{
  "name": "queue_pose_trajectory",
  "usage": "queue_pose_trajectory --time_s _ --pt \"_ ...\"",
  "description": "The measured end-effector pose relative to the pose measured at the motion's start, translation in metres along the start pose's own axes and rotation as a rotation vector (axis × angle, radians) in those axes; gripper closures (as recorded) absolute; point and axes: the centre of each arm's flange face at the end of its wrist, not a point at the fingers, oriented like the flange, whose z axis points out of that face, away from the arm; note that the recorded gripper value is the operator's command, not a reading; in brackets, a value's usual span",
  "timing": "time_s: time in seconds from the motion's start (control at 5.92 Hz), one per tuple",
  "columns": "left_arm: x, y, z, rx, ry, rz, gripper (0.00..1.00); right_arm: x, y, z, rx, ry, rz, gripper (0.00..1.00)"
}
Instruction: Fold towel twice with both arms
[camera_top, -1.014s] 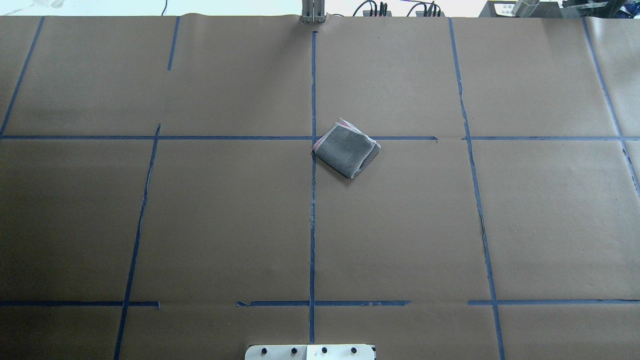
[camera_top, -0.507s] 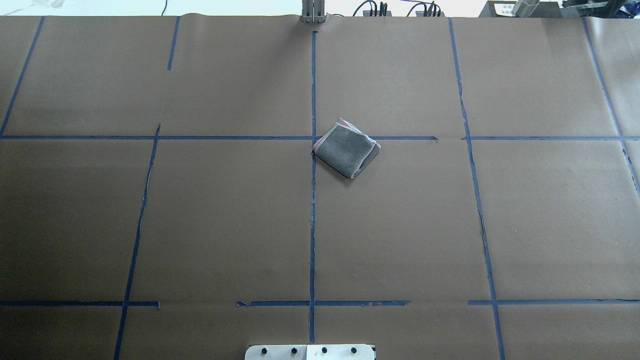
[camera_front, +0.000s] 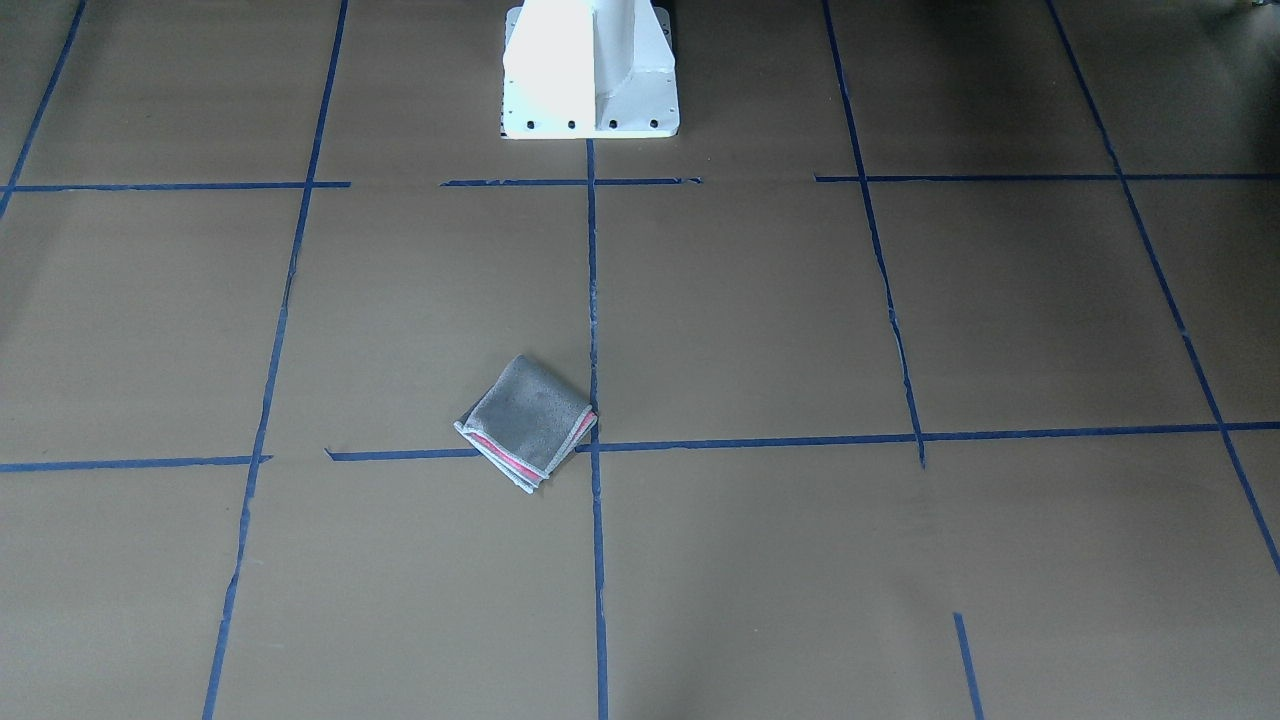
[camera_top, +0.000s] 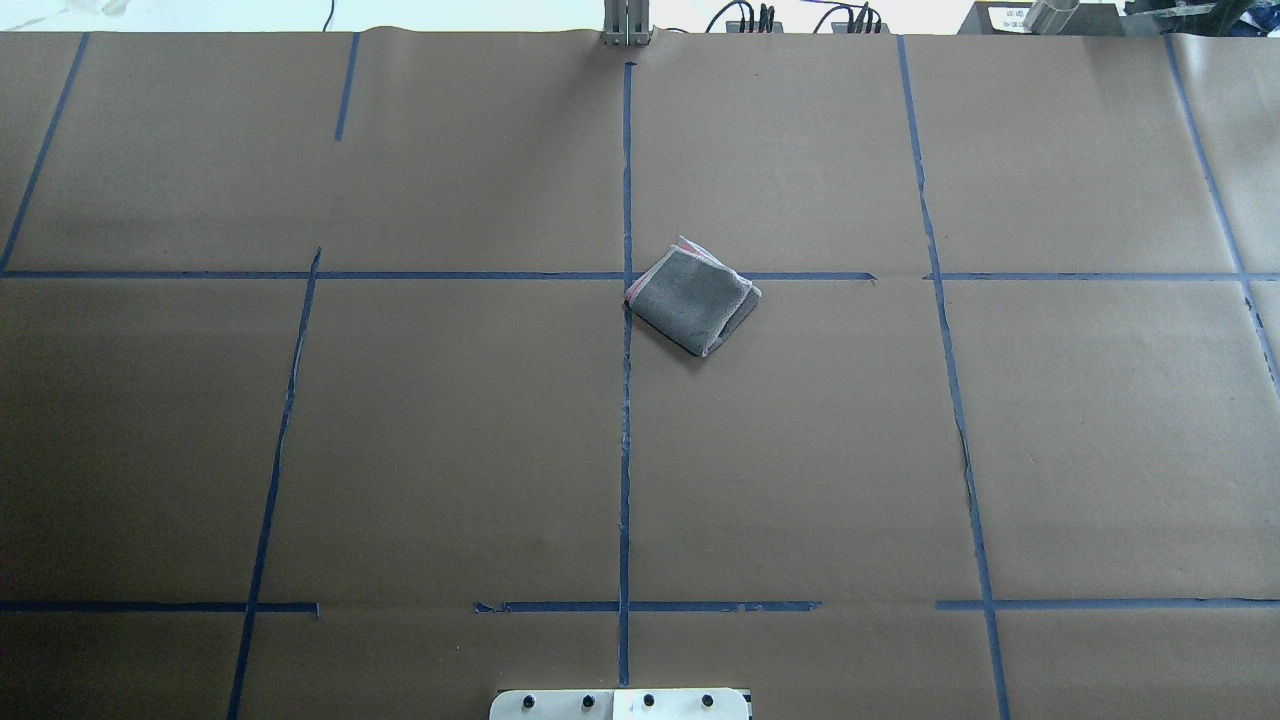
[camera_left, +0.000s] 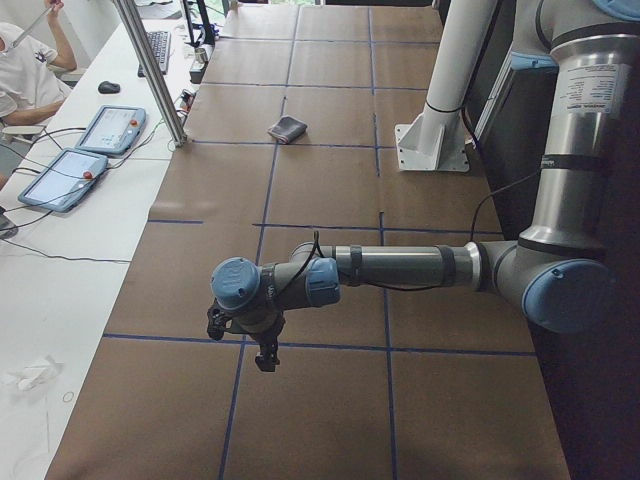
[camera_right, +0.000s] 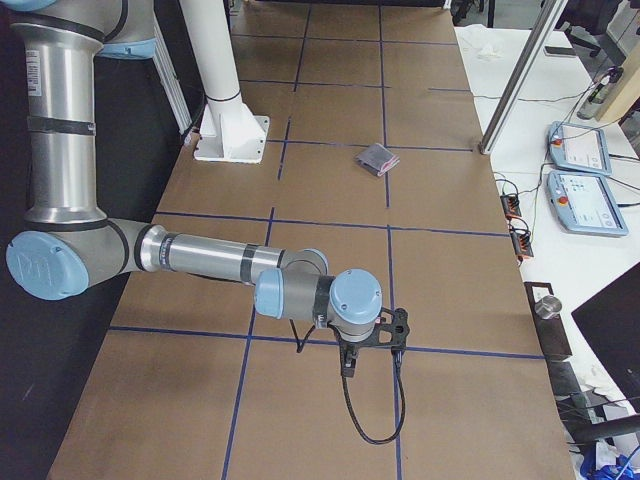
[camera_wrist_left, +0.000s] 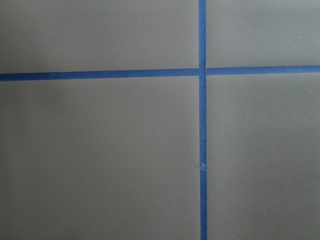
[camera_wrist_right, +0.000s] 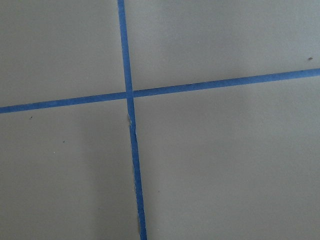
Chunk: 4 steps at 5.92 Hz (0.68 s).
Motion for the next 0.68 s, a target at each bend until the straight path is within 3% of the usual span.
queue_pose_trajectory --time_s 0.68 --pt "0.0006 -0.0009 -0.0007 0.001 0.000 0.001 0.00 0.0006 0.0015 0.0003 -0.002 -0.004 0.004 0.00"
